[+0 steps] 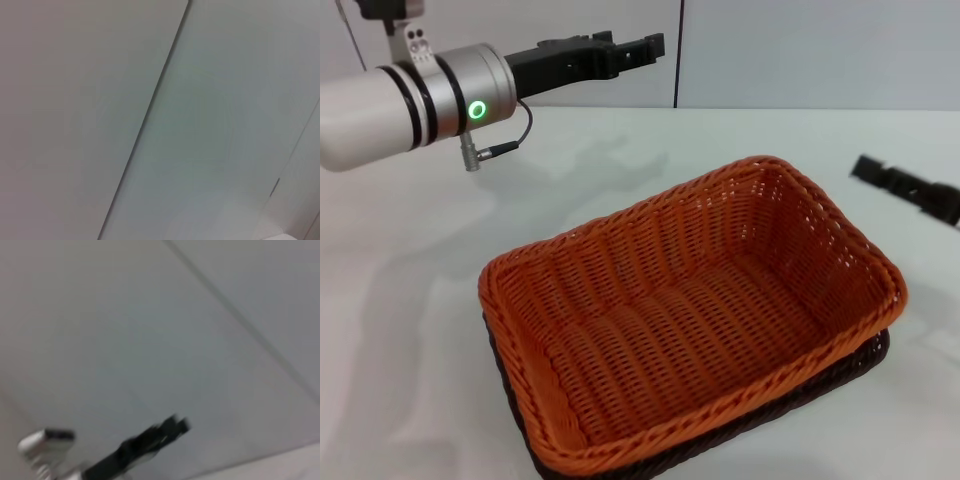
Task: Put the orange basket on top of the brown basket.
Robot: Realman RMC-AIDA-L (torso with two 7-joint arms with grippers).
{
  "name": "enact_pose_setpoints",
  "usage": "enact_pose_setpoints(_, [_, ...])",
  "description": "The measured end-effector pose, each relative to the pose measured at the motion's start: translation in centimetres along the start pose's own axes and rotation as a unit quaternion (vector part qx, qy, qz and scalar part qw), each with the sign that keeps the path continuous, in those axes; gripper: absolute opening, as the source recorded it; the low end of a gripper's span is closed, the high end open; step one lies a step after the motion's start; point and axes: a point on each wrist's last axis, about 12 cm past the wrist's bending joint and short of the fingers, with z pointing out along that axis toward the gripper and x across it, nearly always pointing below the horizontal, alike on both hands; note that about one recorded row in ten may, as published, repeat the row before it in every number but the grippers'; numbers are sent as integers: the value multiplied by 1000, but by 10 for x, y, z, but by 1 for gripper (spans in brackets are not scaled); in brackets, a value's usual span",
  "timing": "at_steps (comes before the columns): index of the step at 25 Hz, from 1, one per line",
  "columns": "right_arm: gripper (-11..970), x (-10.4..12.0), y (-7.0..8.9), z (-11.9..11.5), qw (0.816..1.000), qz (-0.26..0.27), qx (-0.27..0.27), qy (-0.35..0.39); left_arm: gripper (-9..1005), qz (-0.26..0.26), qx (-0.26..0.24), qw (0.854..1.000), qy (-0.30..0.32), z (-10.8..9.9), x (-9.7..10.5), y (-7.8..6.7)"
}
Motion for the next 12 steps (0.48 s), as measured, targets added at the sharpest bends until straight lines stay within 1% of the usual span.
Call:
enact_pose_setpoints(2, [535,-9,-6,-11,999,-7,25,-25,841,-5,-1,1000,-3,-2,1,2])
enact_pose_setpoints(3, [554,-20,-12,-23,996,-24,60,-59,841,-9,-3,1000,-6,-5,2,3])
enact_pose_setpoints(4, [574,-20,-12,-23,996,-24,60,-59,841,-13,-4,1000,-9,-7,3,5])
enact_pose_setpoints(7, [633,-30,-17,-39,986,-54,97,-122,841,-16,-2,1000,-23,-16,3,9])
enact_pose_setpoints(8, [653,-32,-18,-43,981,-69,107,-149,841,-16,-2,1000,-23,-16,3,9])
enact_pose_setpoints(9, [653,-31,-18,-47,973,-86,118,-181,841,-11,2,999,-34,-24,3,11])
enact_pose_setpoints(10, [653,-30,-18,-50,966,-100,126,-203,841,-9,2,999,-40,-27,3,11])
enact_pose_setpoints(12, [653,-26,-16,-51,944,-157,148,-249,841,-6,5,998,-57,-35,3,13])
